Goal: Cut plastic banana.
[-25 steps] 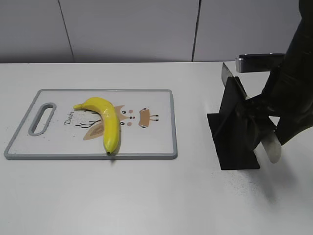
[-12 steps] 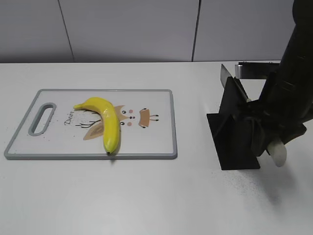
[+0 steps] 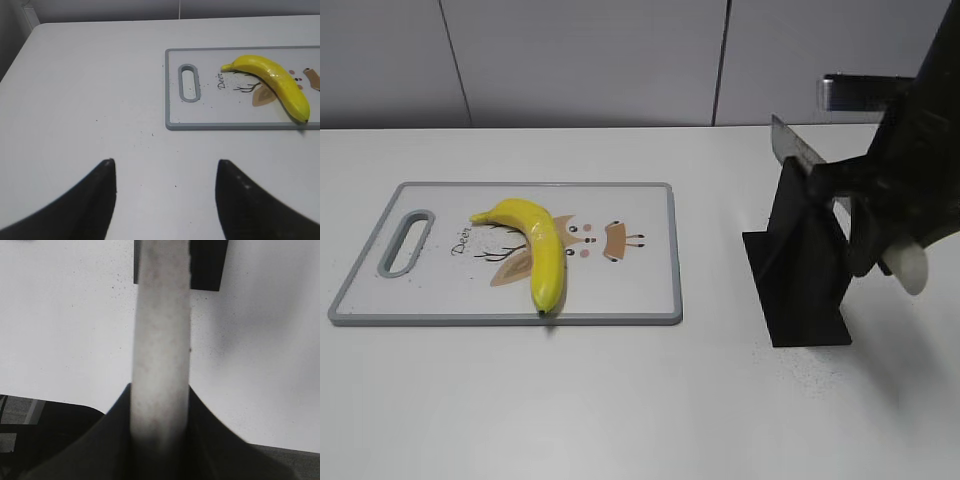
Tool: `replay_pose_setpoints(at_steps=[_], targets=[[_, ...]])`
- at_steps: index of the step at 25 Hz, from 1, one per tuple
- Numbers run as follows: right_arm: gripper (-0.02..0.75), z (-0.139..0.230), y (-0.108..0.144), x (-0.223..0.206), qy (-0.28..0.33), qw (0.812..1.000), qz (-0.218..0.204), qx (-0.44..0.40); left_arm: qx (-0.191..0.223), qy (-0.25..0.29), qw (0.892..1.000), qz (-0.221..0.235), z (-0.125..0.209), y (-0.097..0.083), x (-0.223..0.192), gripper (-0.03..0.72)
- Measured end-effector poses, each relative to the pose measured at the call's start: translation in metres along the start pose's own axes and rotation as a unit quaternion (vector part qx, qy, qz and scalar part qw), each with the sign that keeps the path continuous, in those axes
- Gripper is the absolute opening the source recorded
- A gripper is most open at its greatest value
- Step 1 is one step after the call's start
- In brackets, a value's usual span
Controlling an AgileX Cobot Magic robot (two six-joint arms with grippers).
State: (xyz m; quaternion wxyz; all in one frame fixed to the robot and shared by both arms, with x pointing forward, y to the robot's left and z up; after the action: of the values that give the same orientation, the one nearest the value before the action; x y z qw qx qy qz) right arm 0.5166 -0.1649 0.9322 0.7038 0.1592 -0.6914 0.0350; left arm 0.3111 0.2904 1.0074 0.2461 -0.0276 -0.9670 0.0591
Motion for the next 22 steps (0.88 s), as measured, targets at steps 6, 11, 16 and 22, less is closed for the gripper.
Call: replay_pose_setpoints(at_steps=[6,11,16,22], targets=[[0.162,-0.010,-0.009,0.025,-0.039,0.998,0.038,0.022,0.000,0.000,1.000,0.000,0.000,0.000,0.000,0.590],[0.162,-0.020,-0.006,0.050,-0.081,0.995,0.041,0.030,0.000,0.000,1.000,0.000,0.000,0.000,0.000,0.590],[0.162,-0.031,-0.003,0.078,-0.127,0.990,0.046,0.038,0.000,0.000,1.000,0.000,0.000,0.000,0.000,0.590],[0.162,-0.040,-0.001,0.094,-0.148,0.978,0.063,0.131,-0.001,0.000,1.000,0.000,0.000,0.000,0.000,0.590]])
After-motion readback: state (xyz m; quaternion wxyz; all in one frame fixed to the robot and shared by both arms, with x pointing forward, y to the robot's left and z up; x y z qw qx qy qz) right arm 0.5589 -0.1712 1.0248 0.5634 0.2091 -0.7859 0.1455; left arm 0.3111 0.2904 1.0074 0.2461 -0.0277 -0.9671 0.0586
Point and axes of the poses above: a point on each arm's last joint axis where the gripper is mounted, x pointing back along that axis away from the gripper, y along the wrist's bending axis when the last joint is at zero, z = x × y, the point moved 9 cm from there along -x, pointing out along that axis toward the gripper, and after that the axes turned 12 degrees about x, right-handed, at the moved point
